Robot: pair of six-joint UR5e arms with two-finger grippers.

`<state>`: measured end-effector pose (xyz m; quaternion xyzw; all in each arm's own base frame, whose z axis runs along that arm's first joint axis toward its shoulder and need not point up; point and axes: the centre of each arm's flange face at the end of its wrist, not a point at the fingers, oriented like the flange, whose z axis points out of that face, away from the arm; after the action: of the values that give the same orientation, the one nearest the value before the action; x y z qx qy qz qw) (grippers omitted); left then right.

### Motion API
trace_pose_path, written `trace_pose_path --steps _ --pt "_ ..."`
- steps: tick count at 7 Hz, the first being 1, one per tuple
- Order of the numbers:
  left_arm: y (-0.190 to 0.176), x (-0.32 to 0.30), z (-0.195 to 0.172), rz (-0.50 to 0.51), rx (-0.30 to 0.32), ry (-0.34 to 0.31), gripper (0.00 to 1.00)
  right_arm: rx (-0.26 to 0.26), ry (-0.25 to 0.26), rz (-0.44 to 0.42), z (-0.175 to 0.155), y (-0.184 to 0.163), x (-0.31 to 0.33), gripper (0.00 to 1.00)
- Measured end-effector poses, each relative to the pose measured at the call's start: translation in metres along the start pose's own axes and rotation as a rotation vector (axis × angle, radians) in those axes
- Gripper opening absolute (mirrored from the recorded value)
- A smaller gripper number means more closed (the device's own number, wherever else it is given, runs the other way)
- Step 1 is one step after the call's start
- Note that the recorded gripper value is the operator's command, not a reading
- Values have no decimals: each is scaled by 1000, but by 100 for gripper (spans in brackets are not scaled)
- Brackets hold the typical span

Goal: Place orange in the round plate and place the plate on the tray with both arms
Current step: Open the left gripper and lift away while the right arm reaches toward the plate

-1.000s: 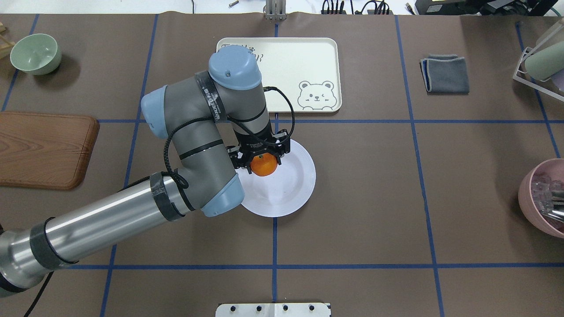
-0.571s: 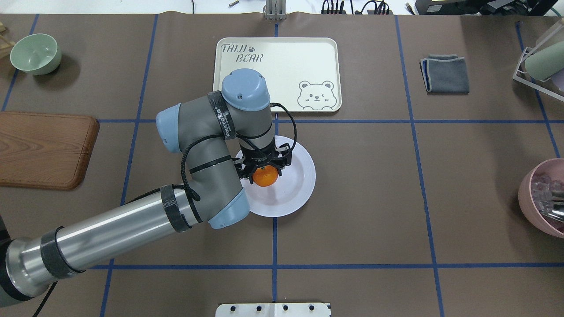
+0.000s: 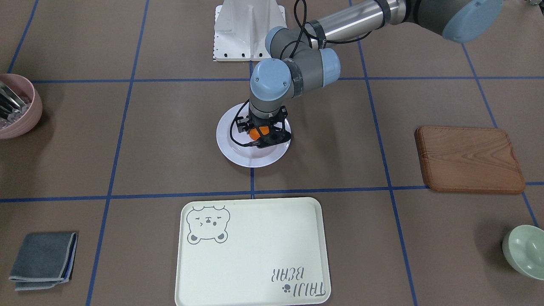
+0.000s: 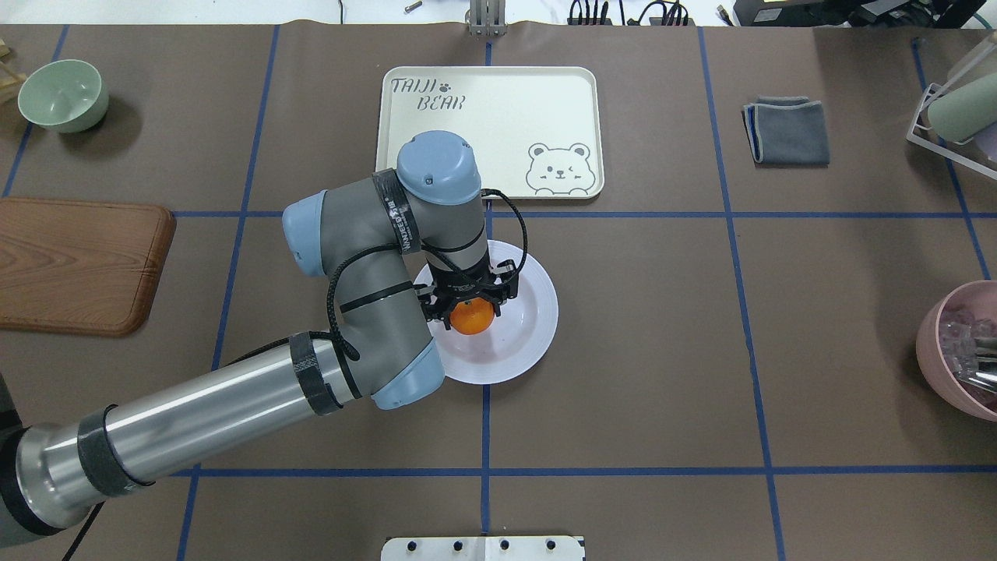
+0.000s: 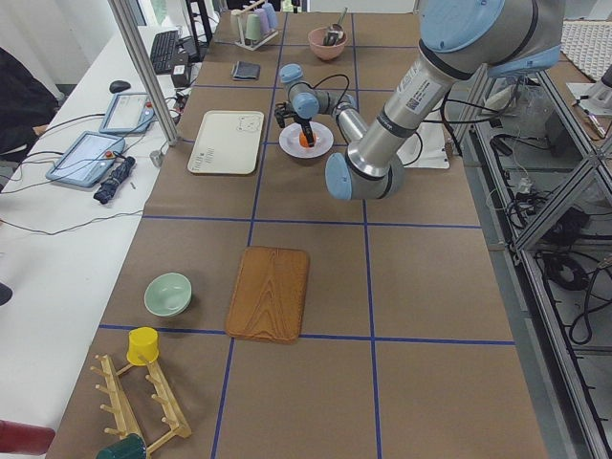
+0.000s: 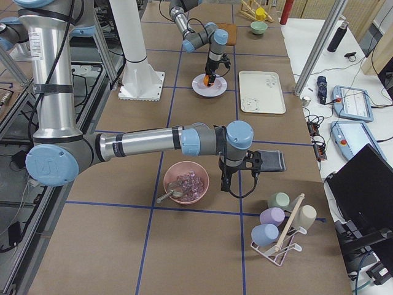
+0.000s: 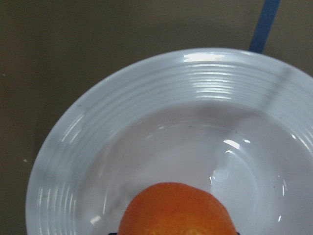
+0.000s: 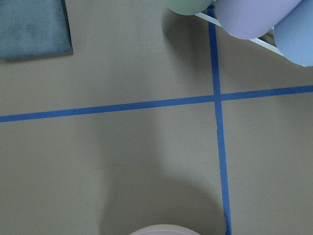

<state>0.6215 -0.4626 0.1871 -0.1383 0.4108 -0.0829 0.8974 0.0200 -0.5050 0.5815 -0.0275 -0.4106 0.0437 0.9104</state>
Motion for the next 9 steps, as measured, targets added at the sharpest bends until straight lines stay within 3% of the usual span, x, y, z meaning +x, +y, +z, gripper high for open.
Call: trace_pose_path --steps 1,2,4,6,7,9 --pt "-2 0 3 5 1 6 18 1 0 -1 0 -1 -1 100" --pt "-4 0 7 9 2 14 98 3 1 -3 -1 -2 -1 100" --pt "-6 1 6 27 19 39 99 9 -3 -11 -4 -3 -6 100" --pt "-9 1 -25 44 59 89 99 21 -40 -44 -15 -13 -31 100" --pt "-23 -14 -49 48 75 97 99 16 -69 -58 -15 -17 -64 100" --pt "-72 -97 -107 144 146 75 99 -9 -133 -30 -1 -18 -202 100"
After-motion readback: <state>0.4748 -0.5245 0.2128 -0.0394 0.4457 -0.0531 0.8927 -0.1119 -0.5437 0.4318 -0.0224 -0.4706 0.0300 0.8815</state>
